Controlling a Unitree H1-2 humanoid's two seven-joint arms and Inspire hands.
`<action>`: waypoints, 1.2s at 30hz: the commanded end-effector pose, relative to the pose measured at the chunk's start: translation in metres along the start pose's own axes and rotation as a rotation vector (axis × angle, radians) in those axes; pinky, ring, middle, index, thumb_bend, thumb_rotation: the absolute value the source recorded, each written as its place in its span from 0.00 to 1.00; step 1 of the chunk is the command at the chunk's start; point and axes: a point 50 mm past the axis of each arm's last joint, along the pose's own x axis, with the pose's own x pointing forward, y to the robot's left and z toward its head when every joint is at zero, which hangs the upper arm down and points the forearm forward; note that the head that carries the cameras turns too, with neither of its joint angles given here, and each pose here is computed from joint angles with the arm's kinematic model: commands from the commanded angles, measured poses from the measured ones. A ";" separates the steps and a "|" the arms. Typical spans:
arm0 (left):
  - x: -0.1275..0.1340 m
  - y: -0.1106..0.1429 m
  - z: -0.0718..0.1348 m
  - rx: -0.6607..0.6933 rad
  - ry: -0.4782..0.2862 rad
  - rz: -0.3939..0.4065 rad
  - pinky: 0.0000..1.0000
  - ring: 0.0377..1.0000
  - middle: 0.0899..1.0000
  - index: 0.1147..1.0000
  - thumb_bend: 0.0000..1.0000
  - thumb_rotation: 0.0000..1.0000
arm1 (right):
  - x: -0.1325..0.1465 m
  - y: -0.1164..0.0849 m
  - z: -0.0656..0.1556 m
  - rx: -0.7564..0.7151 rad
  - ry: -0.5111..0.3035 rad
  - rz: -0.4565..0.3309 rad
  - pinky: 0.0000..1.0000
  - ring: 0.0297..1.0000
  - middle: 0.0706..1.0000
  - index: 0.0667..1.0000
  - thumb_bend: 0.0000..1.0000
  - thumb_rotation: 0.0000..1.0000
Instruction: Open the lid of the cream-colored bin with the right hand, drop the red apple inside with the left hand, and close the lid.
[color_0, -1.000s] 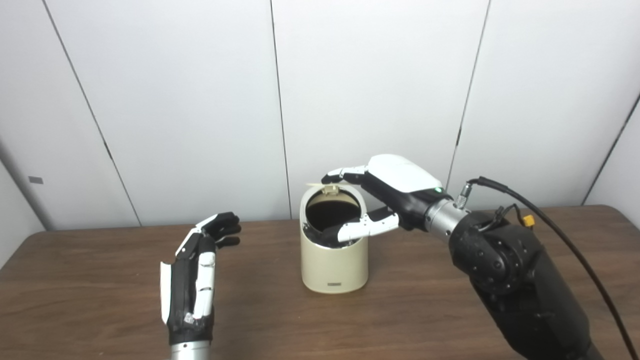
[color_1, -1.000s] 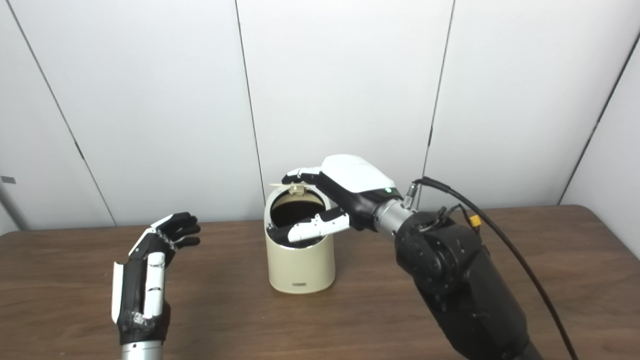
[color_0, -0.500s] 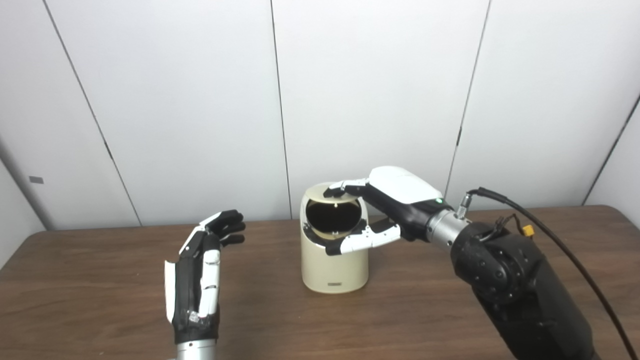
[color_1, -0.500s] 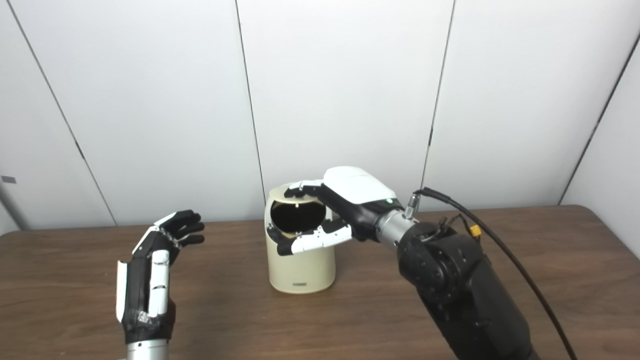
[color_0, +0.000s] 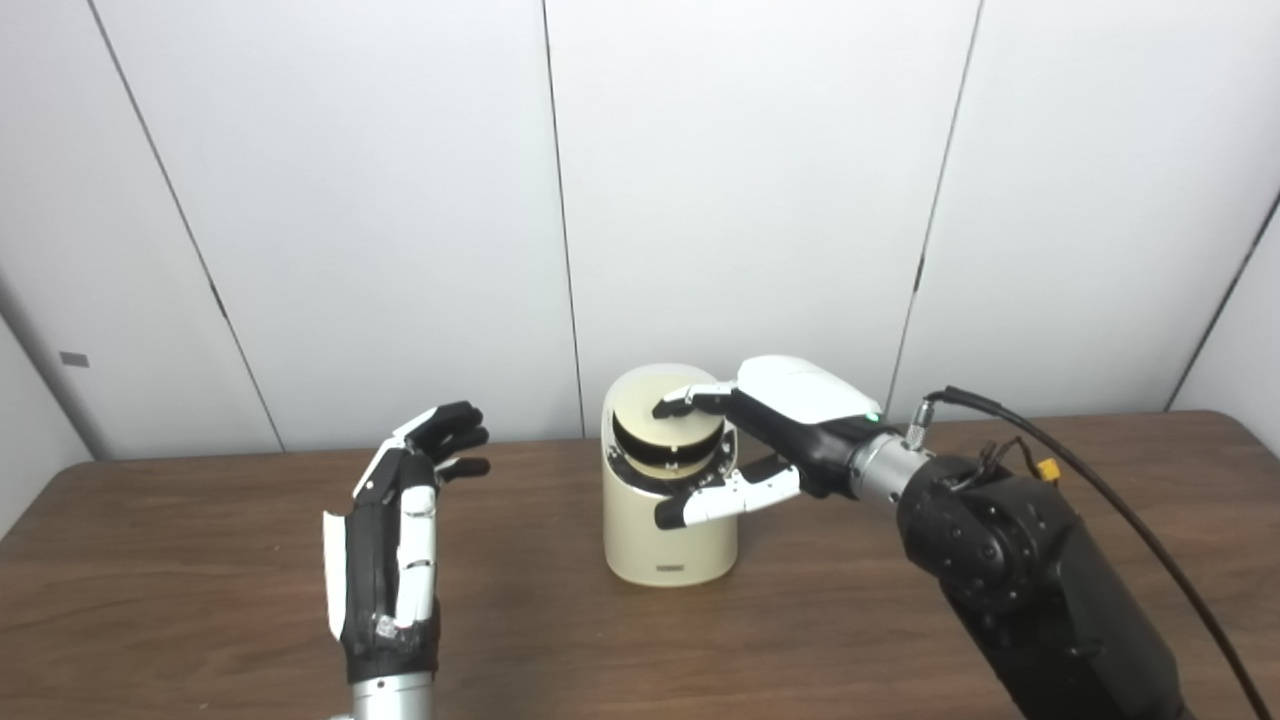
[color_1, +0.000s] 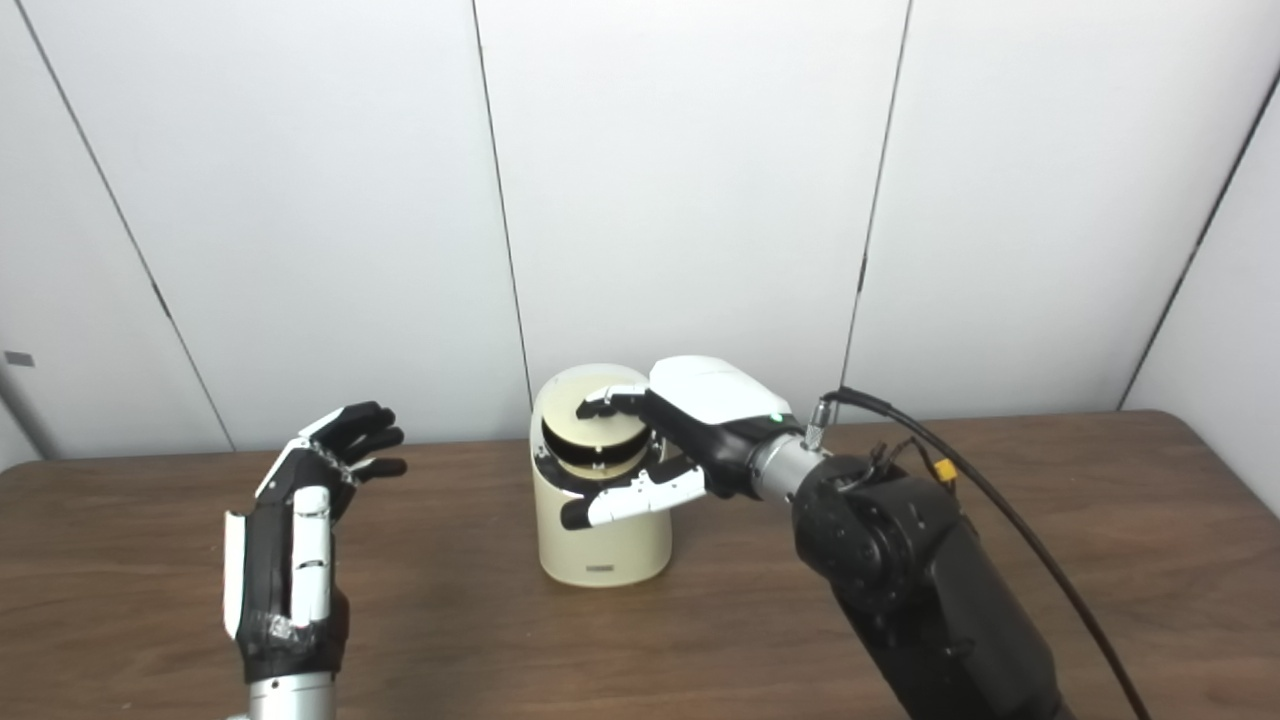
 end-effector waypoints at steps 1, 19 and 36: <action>0.009 -0.005 0.015 -0.012 -0.073 -0.002 0.62 0.69 0.70 0.69 0.41 0.83 | 0.000 -0.013 0.003 -0.028 -0.018 -0.047 0.77 0.85 0.83 0.82 0.87 0.85; 0.012 -0.001 0.017 -0.002 -0.074 0.007 0.62 0.69 0.70 0.69 0.41 0.84 | 0.007 0.006 0.008 -0.054 -0.040 -0.006 0.81 0.84 0.82 0.81 0.87 0.82; 0.011 -0.003 0.022 0.017 -0.101 -0.009 0.64 0.70 0.71 0.69 0.43 0.81 | 0.006 0.046 0.009 -0.332 0.009 0.080 0.83 0.85 0.83 0.81 0.91 0.87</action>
